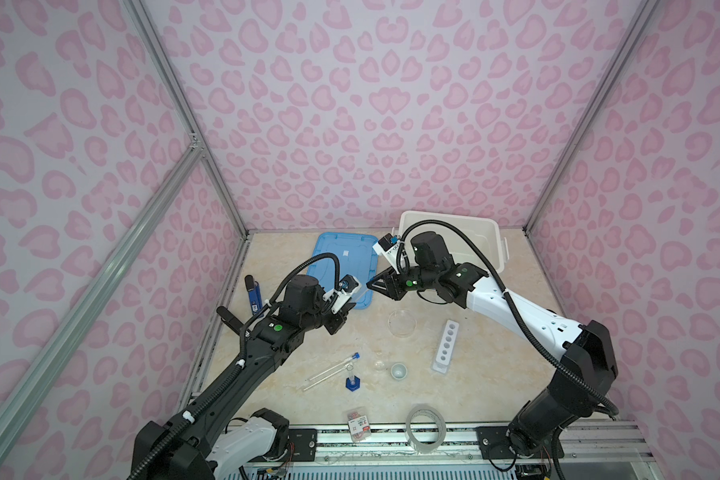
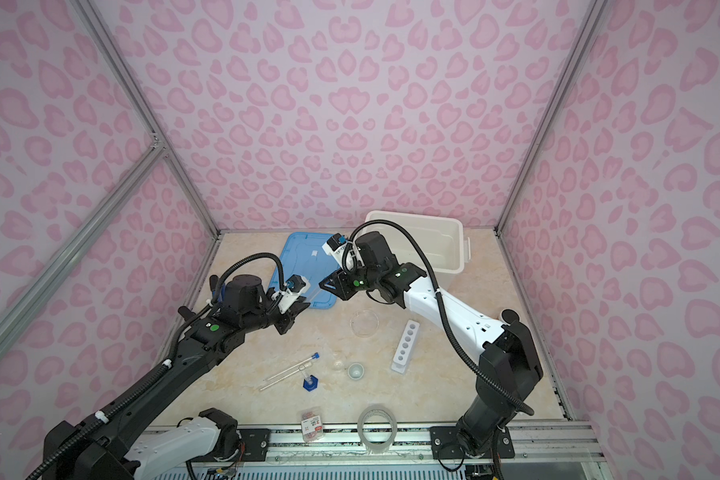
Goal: Organize the chemistry lab equipment
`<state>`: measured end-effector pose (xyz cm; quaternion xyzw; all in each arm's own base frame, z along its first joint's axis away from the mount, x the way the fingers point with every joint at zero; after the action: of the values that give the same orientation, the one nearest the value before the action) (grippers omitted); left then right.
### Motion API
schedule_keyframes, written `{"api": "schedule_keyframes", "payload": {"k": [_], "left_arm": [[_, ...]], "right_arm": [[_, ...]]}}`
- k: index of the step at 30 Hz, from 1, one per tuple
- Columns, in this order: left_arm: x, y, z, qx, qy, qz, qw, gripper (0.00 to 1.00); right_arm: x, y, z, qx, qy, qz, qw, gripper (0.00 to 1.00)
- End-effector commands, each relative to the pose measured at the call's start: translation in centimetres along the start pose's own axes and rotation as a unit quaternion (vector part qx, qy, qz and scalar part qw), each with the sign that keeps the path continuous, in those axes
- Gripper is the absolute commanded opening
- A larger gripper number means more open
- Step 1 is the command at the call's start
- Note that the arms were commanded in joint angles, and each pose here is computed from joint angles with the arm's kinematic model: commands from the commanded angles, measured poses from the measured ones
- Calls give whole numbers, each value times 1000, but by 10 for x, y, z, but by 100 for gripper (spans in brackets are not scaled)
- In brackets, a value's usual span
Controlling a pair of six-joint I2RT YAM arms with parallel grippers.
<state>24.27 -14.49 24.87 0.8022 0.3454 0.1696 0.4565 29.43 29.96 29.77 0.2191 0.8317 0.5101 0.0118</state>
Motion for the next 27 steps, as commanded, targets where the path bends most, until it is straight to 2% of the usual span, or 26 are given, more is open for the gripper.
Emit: {"api": "schedule_keyframes", "payload": {"k": [1, 10, 21, 27], "left_arm": [[3, 1, 1, -9, 13, 9, 1000, 24], [4, 1, 2, -6, 20, 10, 1000, 28], [3, -1, 5, -2, 8, 6, 1000, 29], [3, -8, 13, 22, -5, 2, 1000, 32]], "right_arm": [[-2, -1, 2, 1, -7, 1, 1000, 23], [-4, -5, 3, 12, -16, 0, 1000, 22], [-19, -30, -19, 94, -92, 10, 991, 29], [-22, -49, -28, 124, -106, 20, 986, 32]]}}
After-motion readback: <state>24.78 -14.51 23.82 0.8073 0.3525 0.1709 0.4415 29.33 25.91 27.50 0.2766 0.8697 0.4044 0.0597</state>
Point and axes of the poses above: each gripper's point midway between its finger pads, its own z axis out along the fingers, its own x axis along the line the jaws close on, y = z × x, the point moved 8 cm from there along -z, back along the fingers, and after that the axes turned 15 degrees about -z, right-handed, at the moved point
